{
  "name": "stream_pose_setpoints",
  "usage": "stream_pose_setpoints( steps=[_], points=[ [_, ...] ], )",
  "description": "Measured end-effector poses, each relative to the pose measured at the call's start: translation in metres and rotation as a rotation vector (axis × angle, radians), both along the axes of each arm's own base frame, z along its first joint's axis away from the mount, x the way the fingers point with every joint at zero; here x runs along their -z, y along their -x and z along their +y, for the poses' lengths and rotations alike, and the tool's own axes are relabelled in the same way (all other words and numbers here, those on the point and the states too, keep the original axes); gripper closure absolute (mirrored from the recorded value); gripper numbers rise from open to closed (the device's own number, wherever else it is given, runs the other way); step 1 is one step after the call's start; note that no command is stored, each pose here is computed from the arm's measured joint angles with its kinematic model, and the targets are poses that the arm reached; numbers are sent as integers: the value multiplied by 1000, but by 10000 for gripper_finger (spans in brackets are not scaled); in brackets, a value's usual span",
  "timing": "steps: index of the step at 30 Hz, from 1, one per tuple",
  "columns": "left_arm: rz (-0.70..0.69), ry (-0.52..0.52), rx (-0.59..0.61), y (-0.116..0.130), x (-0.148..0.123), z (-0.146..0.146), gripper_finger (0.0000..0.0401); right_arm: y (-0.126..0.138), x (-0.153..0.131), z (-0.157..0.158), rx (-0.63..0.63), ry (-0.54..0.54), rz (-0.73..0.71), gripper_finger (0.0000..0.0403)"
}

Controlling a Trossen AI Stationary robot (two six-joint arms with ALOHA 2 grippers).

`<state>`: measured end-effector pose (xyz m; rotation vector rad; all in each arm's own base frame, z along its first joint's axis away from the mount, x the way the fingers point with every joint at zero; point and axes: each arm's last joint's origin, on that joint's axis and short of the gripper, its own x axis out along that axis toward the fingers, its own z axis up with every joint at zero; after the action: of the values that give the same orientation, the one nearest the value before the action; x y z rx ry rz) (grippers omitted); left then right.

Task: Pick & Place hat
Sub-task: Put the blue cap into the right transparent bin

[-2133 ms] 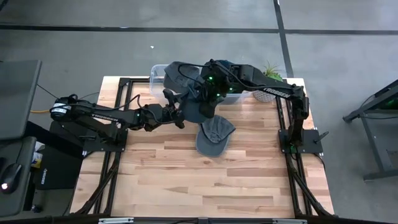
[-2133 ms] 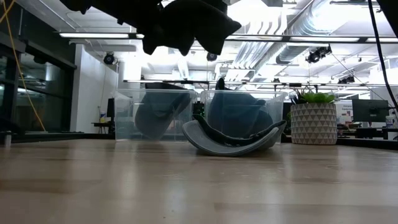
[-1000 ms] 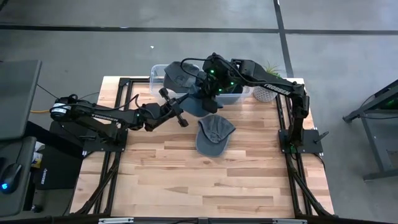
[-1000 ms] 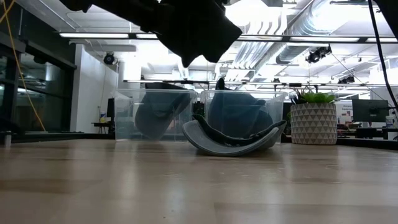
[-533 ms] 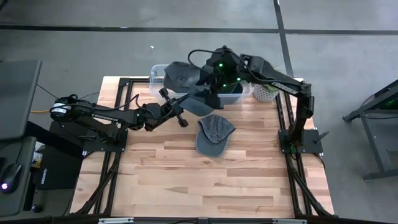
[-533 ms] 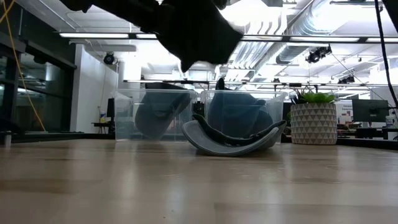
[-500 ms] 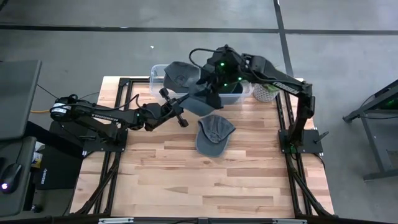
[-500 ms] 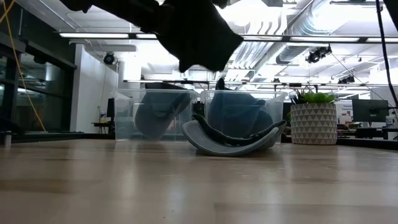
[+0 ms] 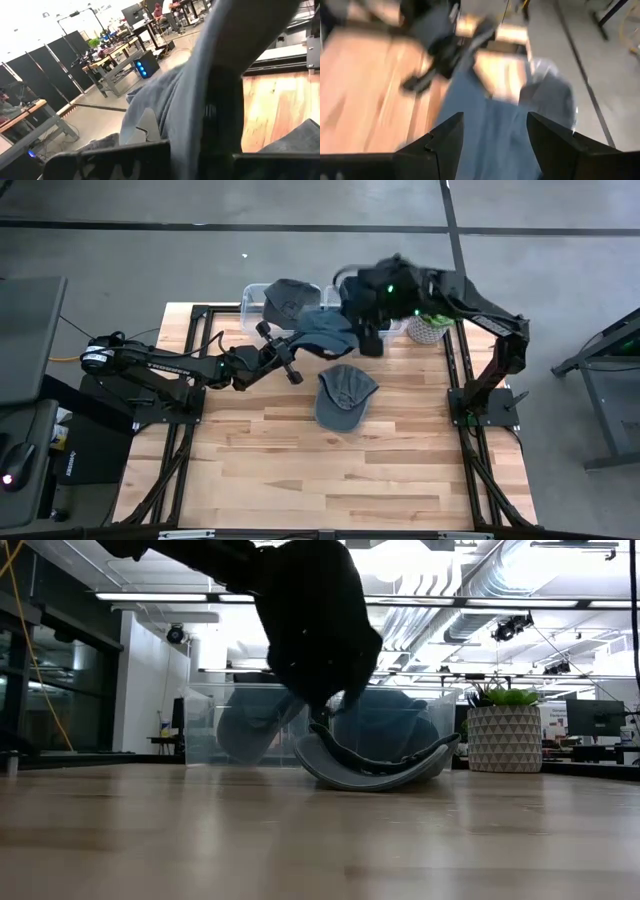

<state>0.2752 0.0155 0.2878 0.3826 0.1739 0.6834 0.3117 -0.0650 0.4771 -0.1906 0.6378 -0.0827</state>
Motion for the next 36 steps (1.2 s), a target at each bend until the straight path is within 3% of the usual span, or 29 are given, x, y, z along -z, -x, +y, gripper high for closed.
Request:
stream_pose_setpoints(
  steps=[5,11,18,27,36],
  points=[
    [-8,0,-5,-1,-5,0,401,4,16,20,9,56,196,191],
    [-18,-38,-5,-4,-25,0,401,2,22,28,107,151,261,191],
    [8,-43,-7,-5,-27,0,401,-19,31,16,133,29,210,191],
    [103,-21,-3,-15,-9,0,401,-67,87,7,120,-50,377,191],
    [212,-8,-12,-3,-6,0,401,-71,115,5,71,-207,537,191]
  ],
)
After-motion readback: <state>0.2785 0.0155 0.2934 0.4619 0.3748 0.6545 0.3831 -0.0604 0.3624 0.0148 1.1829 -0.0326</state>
